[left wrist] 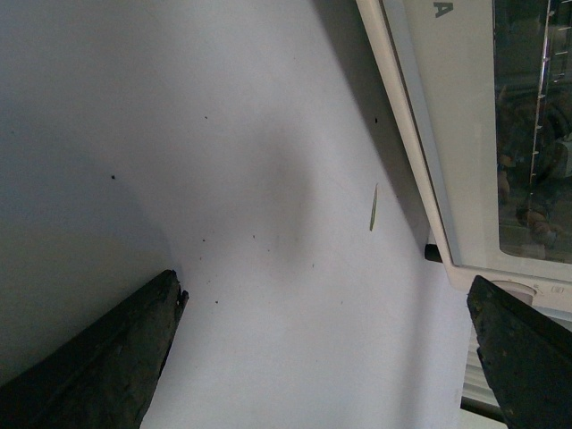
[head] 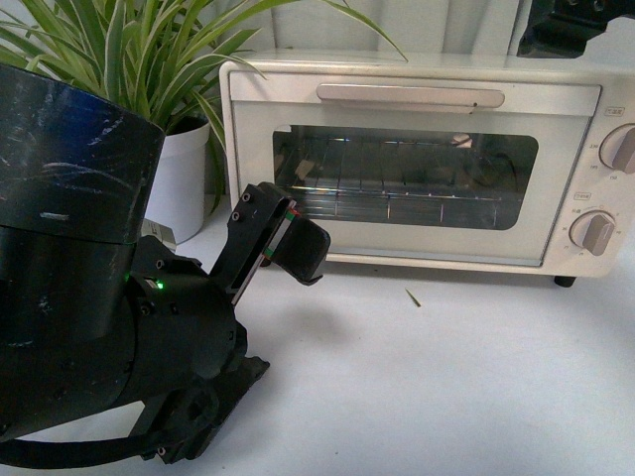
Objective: Open oven
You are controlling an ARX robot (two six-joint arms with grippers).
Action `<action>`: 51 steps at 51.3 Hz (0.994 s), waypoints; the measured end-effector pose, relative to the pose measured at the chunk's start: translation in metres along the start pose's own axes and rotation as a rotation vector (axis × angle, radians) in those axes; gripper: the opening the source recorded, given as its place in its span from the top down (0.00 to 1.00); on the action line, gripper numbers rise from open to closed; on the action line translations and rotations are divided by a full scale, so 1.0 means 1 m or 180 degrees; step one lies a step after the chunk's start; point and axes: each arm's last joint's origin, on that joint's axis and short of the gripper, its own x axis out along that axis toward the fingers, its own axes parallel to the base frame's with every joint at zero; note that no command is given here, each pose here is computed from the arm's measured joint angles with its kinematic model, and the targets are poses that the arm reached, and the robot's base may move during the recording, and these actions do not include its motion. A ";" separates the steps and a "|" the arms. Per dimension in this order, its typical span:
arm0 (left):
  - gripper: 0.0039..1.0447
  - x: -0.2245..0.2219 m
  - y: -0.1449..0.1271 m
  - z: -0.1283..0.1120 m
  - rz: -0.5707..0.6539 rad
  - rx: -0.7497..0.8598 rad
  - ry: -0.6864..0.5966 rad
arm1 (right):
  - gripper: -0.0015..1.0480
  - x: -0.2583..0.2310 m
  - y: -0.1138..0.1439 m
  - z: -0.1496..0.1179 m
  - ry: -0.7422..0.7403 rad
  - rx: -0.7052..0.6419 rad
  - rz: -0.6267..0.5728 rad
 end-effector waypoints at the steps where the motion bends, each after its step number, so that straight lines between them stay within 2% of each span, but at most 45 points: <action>1: 0.06 0.000 0.000 0.000 0.0001 -0.0002 -0.0003 | 0.09 0.002 0.000 0.001 0.0020 0.0021 -0.0016; 51: 0.06 0.000 0.001 0.002 -0.0003 -0.0009 0.0004 | 0.09 0.042 0.024 -0.002 0.0282 0.0148 -0.0198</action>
